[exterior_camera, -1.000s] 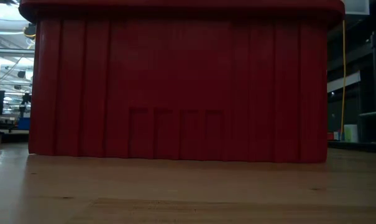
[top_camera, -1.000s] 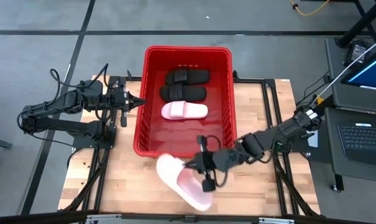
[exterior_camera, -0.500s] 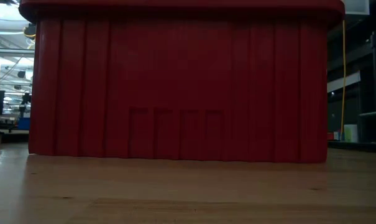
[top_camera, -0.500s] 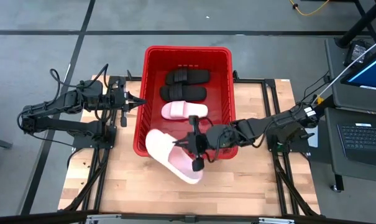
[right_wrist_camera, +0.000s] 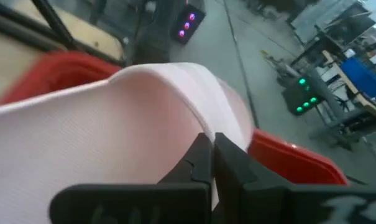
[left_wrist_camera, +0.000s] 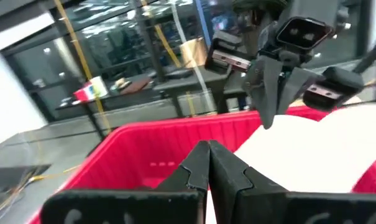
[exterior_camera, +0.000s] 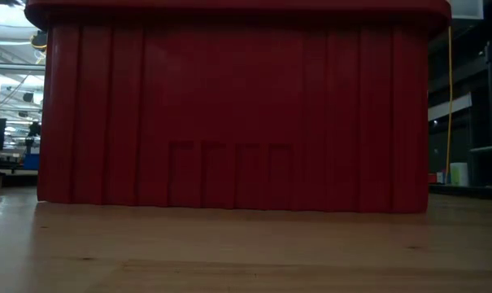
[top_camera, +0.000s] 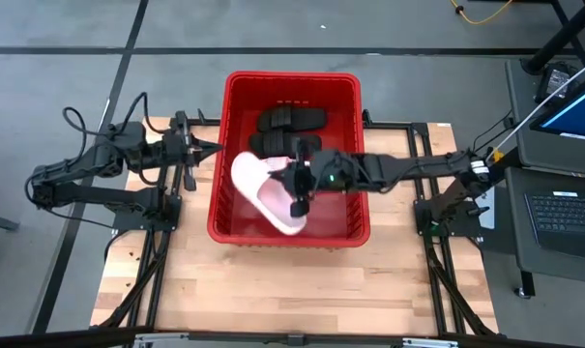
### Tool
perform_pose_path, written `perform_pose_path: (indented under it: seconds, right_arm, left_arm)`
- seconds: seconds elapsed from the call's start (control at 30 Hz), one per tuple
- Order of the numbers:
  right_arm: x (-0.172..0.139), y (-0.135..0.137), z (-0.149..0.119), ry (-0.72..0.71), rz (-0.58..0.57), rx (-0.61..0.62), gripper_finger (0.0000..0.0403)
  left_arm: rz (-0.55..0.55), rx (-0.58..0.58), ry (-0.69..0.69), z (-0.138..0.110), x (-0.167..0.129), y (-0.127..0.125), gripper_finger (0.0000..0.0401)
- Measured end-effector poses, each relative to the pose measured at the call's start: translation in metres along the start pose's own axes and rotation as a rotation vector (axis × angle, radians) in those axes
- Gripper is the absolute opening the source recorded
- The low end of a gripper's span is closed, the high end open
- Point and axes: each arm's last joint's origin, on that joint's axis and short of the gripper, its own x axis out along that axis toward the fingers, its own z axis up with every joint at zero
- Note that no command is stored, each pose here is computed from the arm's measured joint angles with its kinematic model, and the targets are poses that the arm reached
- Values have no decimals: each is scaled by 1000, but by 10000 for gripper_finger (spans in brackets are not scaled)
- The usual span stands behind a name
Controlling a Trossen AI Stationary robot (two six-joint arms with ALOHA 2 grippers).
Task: Pick and place slides into bin
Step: Put the pink slide into the red bin
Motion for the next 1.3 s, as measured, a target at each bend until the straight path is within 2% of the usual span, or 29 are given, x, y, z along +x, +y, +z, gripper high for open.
perform_pose_path:
  seconds: [0.13,0.23,0.43,0.63,0.77,0.9,1.03,1.3]
  right_arm:
    - [6,-23,-16,5,76,-60,6]
    - [8,-38,-26,13,92,-108,6]
    - [4,-62,-38,19,93,-183,6]
    - [2,-75,-49,64,87,-183,6]
    - [1,-75,-55,73,160,-180,6]
    - [0,-69,-59,69,275,-276,6]
    - [6,-59,-62,71,330,-385,6]
    - [22,-49,-70,71,385,-502,6]
  left_arm:
    - [3,41,19,-2,-5,0,2]
    - [4,46,0,-1,-13,1,1]
    - [83,-11,-22,-3,-41,6,1]
    - [174,-72,-21,-17,-59,6,1]
    - [220,-79,12,-37,-58,2,2]
    - [222,-95,18,-51,-53,-2,1]
    - [231,-104,-14,-53,-51,-3,2]
    - [235,-113,-32,-51,-51,-2,2]
